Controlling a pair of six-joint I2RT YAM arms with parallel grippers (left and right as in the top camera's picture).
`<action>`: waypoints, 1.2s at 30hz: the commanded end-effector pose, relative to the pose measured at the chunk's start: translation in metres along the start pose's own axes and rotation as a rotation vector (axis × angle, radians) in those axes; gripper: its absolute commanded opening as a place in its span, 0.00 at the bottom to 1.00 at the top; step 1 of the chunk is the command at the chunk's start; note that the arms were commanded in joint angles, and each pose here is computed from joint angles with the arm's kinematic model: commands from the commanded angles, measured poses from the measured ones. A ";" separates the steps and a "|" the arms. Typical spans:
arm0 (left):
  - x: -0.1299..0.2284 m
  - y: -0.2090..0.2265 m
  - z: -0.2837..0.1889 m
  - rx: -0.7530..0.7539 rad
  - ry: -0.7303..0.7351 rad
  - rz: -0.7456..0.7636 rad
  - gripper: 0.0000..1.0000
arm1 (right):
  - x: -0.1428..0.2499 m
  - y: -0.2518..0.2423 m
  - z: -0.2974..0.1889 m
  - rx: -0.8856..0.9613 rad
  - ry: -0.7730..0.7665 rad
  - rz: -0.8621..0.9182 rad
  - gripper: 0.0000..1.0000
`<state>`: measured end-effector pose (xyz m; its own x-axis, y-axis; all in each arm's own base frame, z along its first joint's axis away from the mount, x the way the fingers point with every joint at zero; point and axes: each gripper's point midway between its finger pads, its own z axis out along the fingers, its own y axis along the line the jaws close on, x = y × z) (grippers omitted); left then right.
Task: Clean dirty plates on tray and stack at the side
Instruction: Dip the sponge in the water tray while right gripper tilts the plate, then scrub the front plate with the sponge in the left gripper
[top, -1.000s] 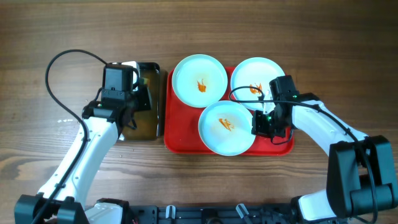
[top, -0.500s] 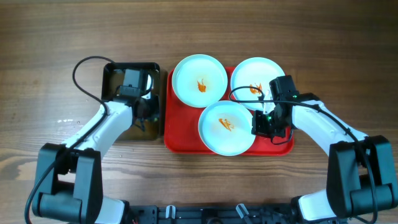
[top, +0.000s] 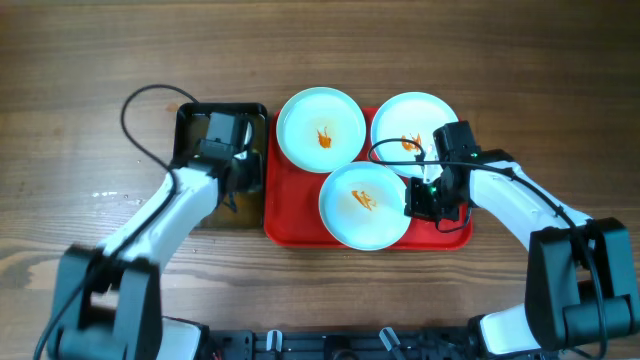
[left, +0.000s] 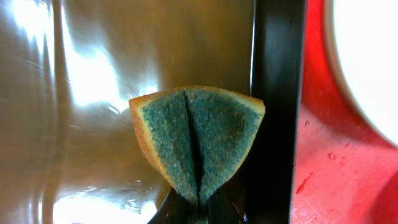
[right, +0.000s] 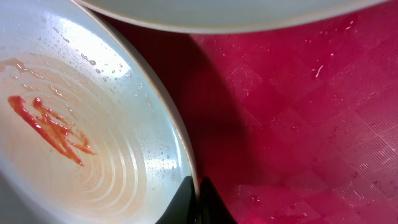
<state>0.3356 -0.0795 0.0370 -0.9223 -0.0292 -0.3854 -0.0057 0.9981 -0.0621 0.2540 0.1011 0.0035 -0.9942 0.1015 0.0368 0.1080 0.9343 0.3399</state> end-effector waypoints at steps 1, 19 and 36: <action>-0.050 -0.001 -0.058 0.009 -0.243 -0.012 0.04 | 0.005 -0.004 0.005 0.015 0.019 0.006 0.04; 0.017 -0.230 -0.049 0.810 0.106 -0.104 0.04 | 0.005 -0.003 0.005 0.015 0.017 0.005 0.04; 0.065 -0.267 0.001 0.806 0.275 -0.187 0.04 | 0.004 -0.003 0.005 0.013 0.014 0.004 0.04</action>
<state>0.2763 -0.3440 0.0266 -0.9944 -0.0739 -0.0756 0.0110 0.6389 -0.7692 0.2547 0.1013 0.0034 -0.9942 0.1018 0.0333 0.1071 0.9339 0.3412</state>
